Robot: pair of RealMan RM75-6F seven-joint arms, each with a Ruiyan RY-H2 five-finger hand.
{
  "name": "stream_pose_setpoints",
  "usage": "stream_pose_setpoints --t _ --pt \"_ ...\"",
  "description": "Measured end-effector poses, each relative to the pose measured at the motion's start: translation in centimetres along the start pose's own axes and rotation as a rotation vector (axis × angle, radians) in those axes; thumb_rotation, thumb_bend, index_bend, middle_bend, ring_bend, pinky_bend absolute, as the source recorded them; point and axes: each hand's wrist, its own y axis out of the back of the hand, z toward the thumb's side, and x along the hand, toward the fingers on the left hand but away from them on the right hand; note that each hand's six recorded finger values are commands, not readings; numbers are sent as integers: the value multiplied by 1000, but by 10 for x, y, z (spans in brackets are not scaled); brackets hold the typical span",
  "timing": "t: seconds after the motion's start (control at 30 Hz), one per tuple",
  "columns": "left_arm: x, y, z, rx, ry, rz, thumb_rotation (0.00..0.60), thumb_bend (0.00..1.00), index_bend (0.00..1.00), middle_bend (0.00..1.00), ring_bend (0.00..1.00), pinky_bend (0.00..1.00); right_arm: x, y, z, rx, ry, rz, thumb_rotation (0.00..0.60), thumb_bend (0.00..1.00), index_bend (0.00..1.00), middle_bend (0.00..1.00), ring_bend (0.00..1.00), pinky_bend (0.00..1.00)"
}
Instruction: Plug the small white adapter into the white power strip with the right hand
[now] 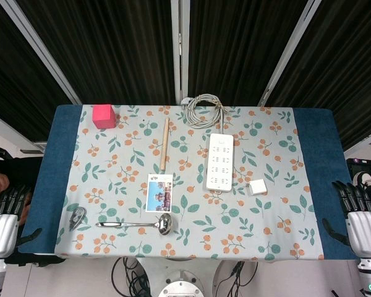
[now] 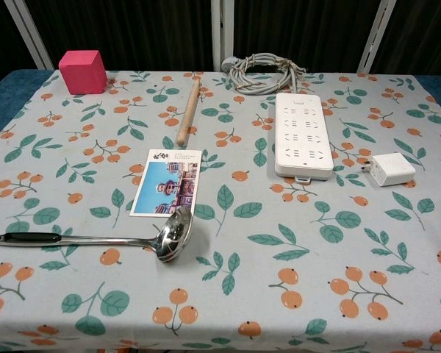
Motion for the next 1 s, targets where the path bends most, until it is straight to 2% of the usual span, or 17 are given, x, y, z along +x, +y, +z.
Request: stream_pose_setpoints --t 0.23,0.33,0.4,0.63,0.8,0.87,1.0 --pt "3 -2 3 -3 -6 -2 600 0 40 0 0 0 -3 -4 3 10 14 17 600 103 0 109 0 0" --pt "1 -1 3 -3 -6 1 600 0 40 0 0 0 -9 -13 10 14 40 36 600 20 0 138 0 0" --pt "0 0 2 -7 -2 5 600 0 40 0 0 0 -16 -21 15 22 63 51 600 3 26 165 0 0" --pt "1 -1 1 -14 -1 -1 600 0 40 0 0 0 -60 -67 37 96 129 122 600 4 231 198 4 2" --pt "4 -3 0 -16 3 -10 600 0 40 0 0 0 -92 -100 47 148 146 174 600 28 321 212 22 13" --pt "6 -4 0 -16 5 -14 600 0 40 0 0 0 -103 -112 51 162 151 183 600 37 376 230 35 13" --pt "8 -6 0 -16 9 -22 600 0 40 0 0 0 -119 -131 57 179 162 194 600 53 420 246 48 15"
